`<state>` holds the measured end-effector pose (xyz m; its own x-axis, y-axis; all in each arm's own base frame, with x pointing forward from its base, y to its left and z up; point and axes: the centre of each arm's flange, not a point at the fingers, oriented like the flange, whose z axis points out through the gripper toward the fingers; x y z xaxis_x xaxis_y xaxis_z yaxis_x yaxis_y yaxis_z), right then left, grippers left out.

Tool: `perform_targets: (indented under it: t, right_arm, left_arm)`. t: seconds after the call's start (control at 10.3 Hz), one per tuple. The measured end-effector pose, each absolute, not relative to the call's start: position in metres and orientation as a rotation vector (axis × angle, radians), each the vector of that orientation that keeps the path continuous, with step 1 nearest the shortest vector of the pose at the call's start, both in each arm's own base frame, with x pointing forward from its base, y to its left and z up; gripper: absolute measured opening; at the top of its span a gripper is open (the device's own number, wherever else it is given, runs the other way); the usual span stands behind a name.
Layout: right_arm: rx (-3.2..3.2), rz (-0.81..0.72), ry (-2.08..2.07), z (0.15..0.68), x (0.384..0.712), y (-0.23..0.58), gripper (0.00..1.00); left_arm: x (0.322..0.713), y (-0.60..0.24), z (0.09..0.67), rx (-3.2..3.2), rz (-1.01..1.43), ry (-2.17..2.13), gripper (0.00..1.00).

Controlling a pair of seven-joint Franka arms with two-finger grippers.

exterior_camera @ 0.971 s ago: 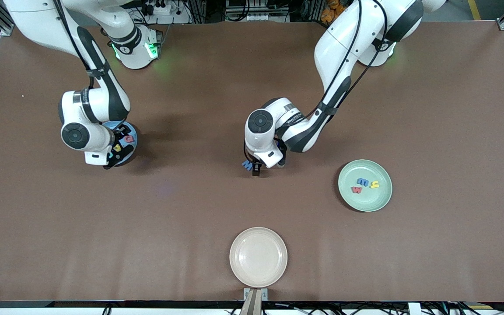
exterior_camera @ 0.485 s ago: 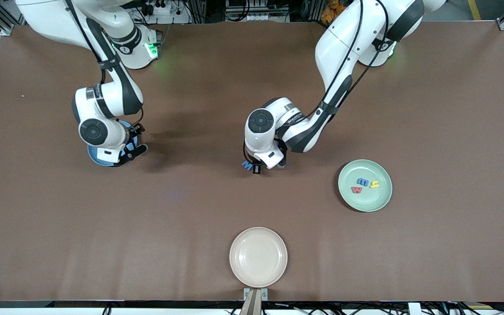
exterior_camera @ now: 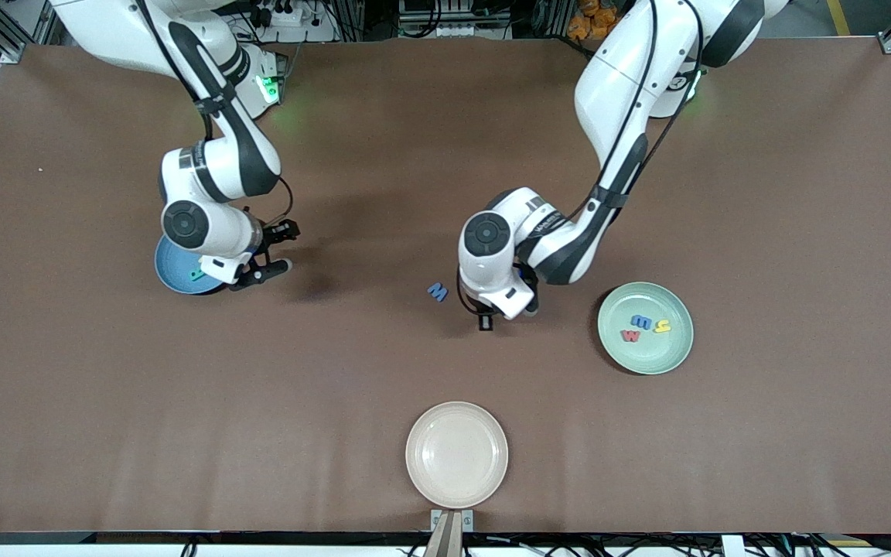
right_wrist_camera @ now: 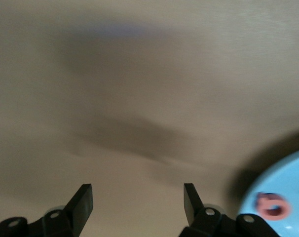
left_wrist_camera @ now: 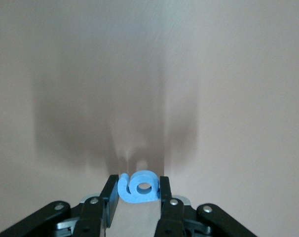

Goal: Sort uppercase to blue plate, lowercase to green plate
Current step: 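Release H on the blue plate while the left gripper grasps blue g, then carry blue g to the green plate while the right gripper reaches blue W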

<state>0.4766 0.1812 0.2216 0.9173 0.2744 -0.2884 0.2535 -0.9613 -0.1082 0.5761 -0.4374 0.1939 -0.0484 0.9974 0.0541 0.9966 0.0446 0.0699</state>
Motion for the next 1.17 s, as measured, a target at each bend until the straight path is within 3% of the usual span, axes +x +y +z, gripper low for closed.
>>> perform_targets:
  t: [0.29,0.49,0.68,1.07,1.17]
  right_arm:
    - [-3.054,0.38,-0.149,0.231,0.45,0.263,0.83]
    - [-3.045,0.289,0.066,0.238,0.439,0.299,0.83]
    - [-3.014,0.256,0.324,0.245,0.427,0.337,0.84]
    - [-2.918,0.273,0.673,0.245,0.436,0.405,0.87]
    - [-2.904,0.258,0.727,0.244,0.44,0.423,0.93]
  left_arm:
    - [0.632,-0.337,0.203,2.195,0.142,2.341,0.37]
    - [0.65,-0.28,0.202,2.264,0.111,2.357,0.37]
    - [0.654,-0.24,0.212,2.32,0.082,2.342,0.37]
    - [0.643,-0.208,0.239,2.407,-0.012,2.351,0.37]
    - [0.636,-0.208,0.234,2.437,-0.041,2.362,0.37]
